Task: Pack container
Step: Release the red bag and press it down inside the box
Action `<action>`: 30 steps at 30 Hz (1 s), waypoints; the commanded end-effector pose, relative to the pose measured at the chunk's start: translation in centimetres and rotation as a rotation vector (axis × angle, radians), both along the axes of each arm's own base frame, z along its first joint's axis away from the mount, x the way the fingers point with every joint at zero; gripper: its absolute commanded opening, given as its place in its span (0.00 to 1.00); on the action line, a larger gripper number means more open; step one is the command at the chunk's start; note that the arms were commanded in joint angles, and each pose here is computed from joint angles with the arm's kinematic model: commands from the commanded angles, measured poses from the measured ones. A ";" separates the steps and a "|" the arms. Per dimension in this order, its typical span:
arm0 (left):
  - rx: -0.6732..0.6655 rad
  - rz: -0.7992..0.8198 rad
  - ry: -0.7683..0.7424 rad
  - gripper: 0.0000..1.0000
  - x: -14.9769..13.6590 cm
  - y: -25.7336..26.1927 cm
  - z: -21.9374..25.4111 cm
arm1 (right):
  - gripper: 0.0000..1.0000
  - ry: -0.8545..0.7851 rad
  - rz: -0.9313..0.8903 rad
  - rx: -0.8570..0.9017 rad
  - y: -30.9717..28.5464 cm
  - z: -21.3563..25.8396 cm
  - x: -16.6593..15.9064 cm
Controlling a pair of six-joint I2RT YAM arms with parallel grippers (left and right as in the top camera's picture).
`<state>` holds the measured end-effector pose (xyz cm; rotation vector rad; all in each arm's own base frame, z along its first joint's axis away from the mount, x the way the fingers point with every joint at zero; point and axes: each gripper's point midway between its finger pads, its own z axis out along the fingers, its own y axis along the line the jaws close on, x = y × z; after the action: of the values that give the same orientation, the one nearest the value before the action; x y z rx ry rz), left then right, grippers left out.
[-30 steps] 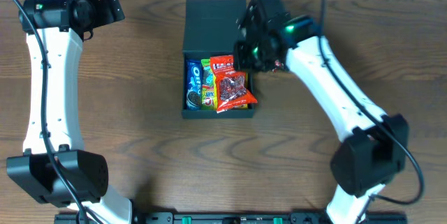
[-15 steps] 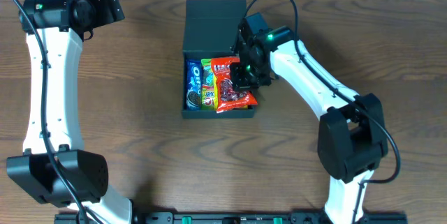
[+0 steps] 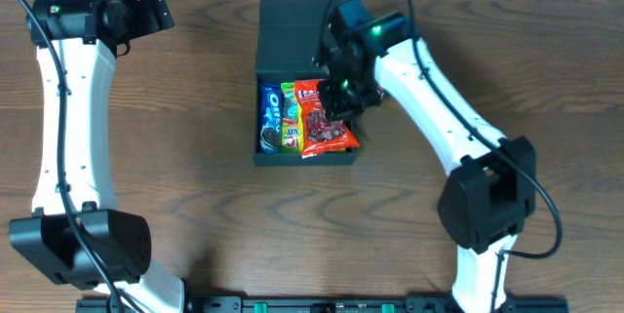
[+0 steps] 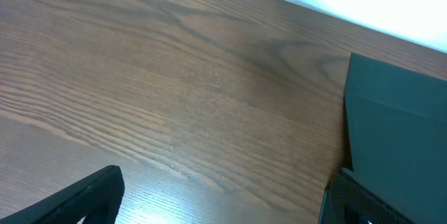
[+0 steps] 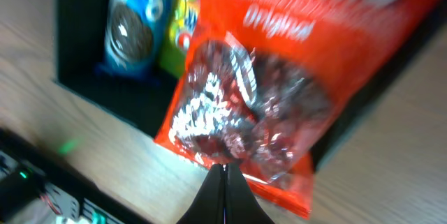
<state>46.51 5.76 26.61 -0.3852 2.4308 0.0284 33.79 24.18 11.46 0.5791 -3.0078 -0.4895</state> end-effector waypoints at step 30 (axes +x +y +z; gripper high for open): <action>0.015 -0.012 -0.046 0.95 -0.2 0.0 2.1 | 0.01 -0.308 -0.025 0.062 -0.1 3.1 7.9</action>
<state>46.50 5.74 26.60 -0.3849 2.4317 0.0283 40.96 25.93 15.85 0.7028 -3.2723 -0.6725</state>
